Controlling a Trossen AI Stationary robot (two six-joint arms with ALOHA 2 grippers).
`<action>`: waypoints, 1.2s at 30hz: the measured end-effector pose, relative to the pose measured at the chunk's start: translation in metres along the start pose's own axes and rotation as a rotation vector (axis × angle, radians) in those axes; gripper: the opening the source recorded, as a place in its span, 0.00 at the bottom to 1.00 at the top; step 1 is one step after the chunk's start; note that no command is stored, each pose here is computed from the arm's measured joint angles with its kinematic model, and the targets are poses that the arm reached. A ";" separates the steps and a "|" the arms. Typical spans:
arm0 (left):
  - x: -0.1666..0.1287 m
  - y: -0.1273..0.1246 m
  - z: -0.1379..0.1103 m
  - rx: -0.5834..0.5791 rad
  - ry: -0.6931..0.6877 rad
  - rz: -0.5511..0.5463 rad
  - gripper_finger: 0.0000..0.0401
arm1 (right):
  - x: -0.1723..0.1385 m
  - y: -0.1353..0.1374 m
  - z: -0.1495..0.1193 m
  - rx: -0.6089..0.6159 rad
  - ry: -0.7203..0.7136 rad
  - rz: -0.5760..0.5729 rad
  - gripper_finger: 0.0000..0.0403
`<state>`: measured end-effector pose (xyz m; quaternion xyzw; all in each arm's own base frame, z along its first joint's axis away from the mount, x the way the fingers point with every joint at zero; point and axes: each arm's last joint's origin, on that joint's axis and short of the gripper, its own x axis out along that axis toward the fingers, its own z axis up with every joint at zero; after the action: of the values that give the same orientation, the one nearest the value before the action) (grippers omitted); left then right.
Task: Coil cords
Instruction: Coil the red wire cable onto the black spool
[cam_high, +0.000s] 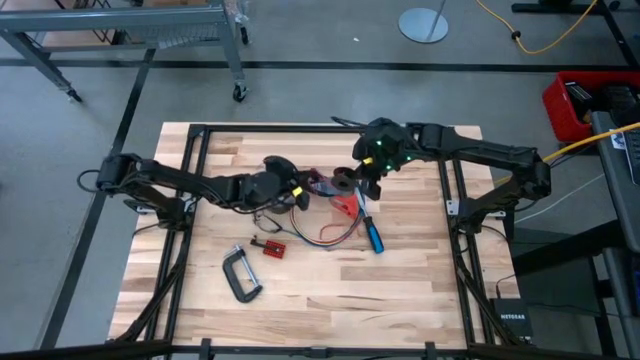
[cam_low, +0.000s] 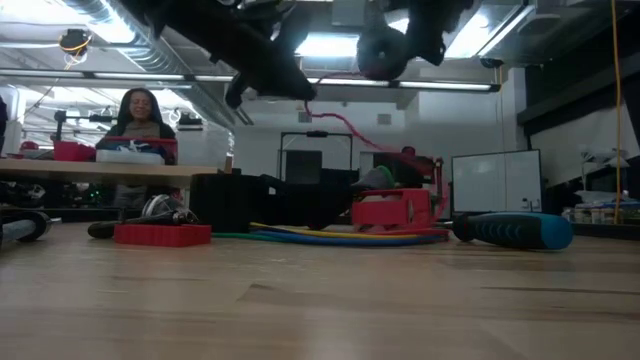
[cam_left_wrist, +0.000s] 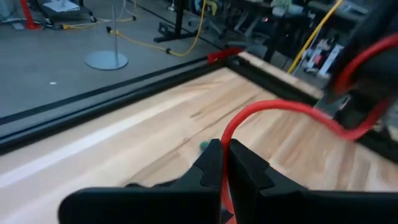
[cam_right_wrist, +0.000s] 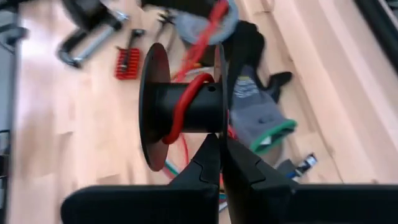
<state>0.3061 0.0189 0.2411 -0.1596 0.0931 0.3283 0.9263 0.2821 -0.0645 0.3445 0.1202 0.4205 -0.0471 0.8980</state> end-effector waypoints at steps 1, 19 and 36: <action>-0.001 0.001 0.002 -0.007 -0.006 -0.007 0.01 | 0.004 -0.001 -0.002 0.001 0.005 -0.023 0.01; 0.017 0.033 0.021 -0.206 0.022 -0.030 0.00 | 0.037 -0.004 -0.010 -0.041 -0.031 -0.357 0.01; 0.023 0.034 0.044 -0.272 0.022 -0.151 0.00 | 0.097 0.011 -0.010 -0.133 0.017 -0.482 0.01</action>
<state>0.3047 0.0728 0.2683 -0.2938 0.0458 0.2656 0.9171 0.3393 -0.0498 0.2660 -0.0424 0.4469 -0.2311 0.8632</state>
